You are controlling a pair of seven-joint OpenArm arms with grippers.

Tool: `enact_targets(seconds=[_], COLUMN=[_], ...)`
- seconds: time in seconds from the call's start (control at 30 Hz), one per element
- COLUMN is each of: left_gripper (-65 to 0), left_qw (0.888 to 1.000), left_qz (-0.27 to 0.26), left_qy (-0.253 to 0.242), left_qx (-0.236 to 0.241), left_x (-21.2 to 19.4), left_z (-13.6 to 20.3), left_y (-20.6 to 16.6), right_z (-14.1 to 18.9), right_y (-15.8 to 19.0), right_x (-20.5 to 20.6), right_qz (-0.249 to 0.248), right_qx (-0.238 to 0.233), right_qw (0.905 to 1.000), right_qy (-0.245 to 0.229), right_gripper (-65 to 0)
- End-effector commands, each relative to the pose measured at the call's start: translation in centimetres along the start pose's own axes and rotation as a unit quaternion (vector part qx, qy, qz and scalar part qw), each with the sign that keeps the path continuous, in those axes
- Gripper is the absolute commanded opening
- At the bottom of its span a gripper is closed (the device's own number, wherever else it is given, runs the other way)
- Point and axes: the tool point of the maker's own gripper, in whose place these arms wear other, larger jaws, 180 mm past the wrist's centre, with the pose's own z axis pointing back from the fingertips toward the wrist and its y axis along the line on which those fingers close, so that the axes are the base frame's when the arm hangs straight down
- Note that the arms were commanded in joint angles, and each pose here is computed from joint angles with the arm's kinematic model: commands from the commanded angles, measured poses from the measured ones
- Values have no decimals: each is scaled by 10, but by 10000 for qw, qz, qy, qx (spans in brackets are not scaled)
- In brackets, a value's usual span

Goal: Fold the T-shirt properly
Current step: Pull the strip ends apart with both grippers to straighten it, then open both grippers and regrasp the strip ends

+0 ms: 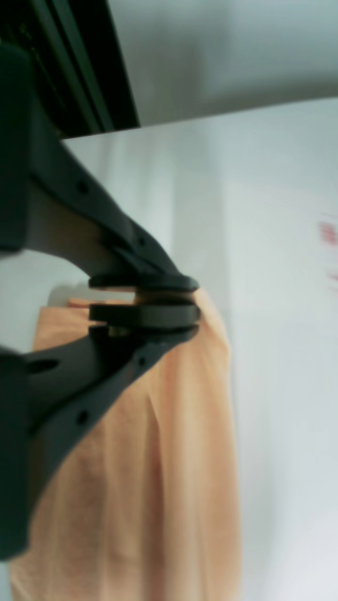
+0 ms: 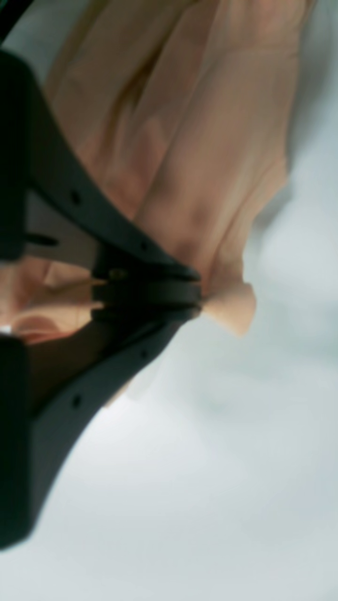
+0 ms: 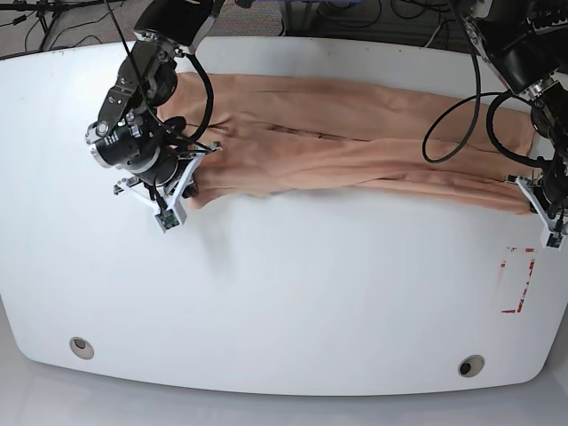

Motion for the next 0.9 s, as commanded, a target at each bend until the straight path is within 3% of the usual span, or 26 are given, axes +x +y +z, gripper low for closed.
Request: enact_targets(seconds=[0.0, 0.4, 0.87], left_gripper=[-633, -632, -629], left_qw=[9996, 9996, 9990], left_qz=[-52, -160, -293], left_qy=[-267, -101, 193], left_qx=[123, 222, 260], left_x=[14, 2, -21], left_z=[8, 10, 11], left_y=[9, 19, 21], right_z=[4, 12, 28], right_y=[3, 18, -1], right_x=[2, -19, -46], right_qz=[20, -380, -570], right_qx=[59, 693, 747], right_qw=[9999, 9966, 9954], right_qy=[-92, -216, -170], right_gripper=[-650, -650, -650])
